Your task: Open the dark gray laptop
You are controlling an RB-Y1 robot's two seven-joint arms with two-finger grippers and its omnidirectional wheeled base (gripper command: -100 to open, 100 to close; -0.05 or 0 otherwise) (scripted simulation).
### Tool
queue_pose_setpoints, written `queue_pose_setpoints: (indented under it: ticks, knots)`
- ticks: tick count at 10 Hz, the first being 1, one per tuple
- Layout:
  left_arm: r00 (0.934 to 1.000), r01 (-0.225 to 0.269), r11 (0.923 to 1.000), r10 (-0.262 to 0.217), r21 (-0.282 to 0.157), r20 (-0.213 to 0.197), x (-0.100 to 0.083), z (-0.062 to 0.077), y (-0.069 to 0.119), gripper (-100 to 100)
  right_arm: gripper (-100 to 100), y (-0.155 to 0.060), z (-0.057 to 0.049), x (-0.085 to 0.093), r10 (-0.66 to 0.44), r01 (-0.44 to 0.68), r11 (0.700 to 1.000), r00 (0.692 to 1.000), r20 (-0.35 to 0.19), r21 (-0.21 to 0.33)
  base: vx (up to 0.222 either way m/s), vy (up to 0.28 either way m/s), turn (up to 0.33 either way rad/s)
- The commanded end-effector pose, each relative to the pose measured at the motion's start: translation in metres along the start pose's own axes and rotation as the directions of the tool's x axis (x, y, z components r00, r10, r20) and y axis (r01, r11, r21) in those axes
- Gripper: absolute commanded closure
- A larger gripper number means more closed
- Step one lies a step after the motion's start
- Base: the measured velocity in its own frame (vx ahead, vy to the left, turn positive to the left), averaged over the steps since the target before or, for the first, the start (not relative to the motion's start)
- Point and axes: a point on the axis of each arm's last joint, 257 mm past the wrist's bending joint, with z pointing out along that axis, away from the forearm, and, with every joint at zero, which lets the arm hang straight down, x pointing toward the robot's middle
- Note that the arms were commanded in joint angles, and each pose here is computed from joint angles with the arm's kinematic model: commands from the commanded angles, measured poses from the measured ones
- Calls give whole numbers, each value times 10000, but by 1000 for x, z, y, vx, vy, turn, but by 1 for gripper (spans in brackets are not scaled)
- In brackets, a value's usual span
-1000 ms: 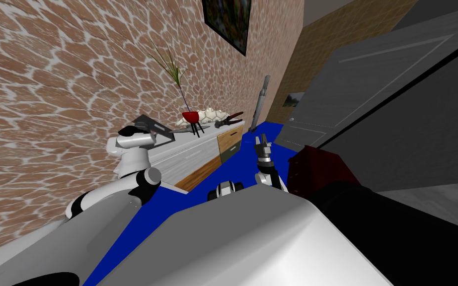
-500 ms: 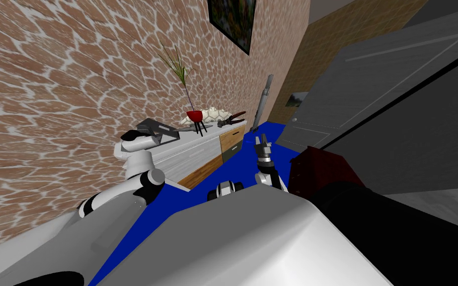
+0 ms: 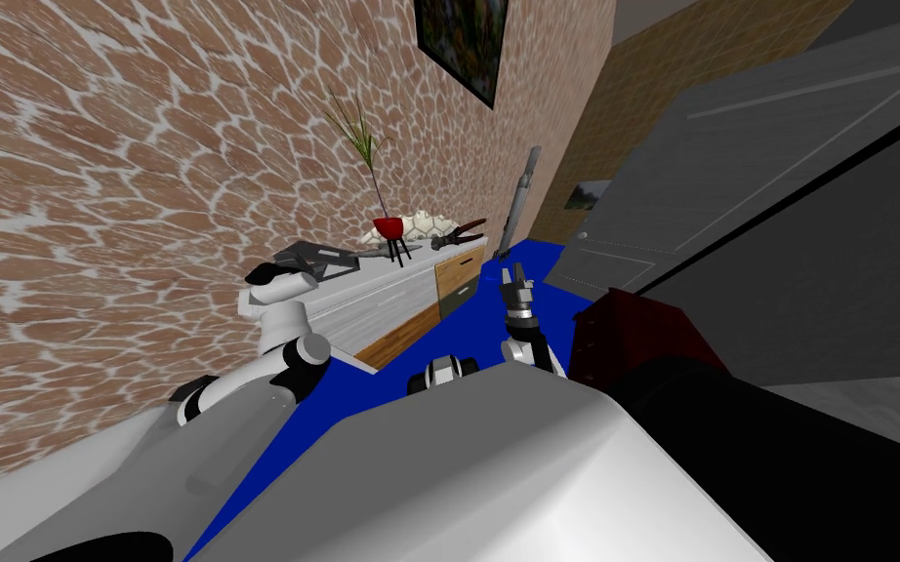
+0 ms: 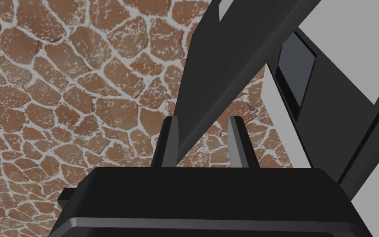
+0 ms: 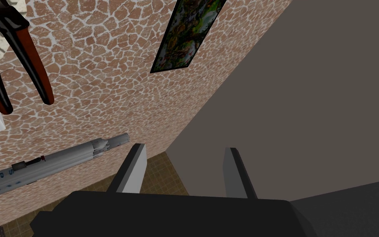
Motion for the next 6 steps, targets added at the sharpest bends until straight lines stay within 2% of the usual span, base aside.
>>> queue_pose_setpoints:
  ticks: [1, 2, 4, 6]
  knots:
    - [9919, 1272, 9918, -1271, 103, -75, 5, -2, 14, 100, 0, 0, 0, 0, 0, 0, 10000, 10000, 0, 0, -17, 65, 5]
    - [9955, 950, 9955, -950, 41, -32, 1, 1, -4, -100, 0, 0, 0, 0, 0, 0, 10000, 10000, 0, 0, -15, 21, -28]
    - [9955, 946, 9955, -946, 43, -9, -1, 2, -15, -100, 0, 0, 0, 0, 1, -1, 10000, 10000, 1, 0, -7, -16, -13]
    - [9955, 947, 9955, -947, 46, 38, -6, 3, -37, -100, 0, 0, 0, 0, 1, -1, 10000, 10000, 1, 0, -10, -17, -14]
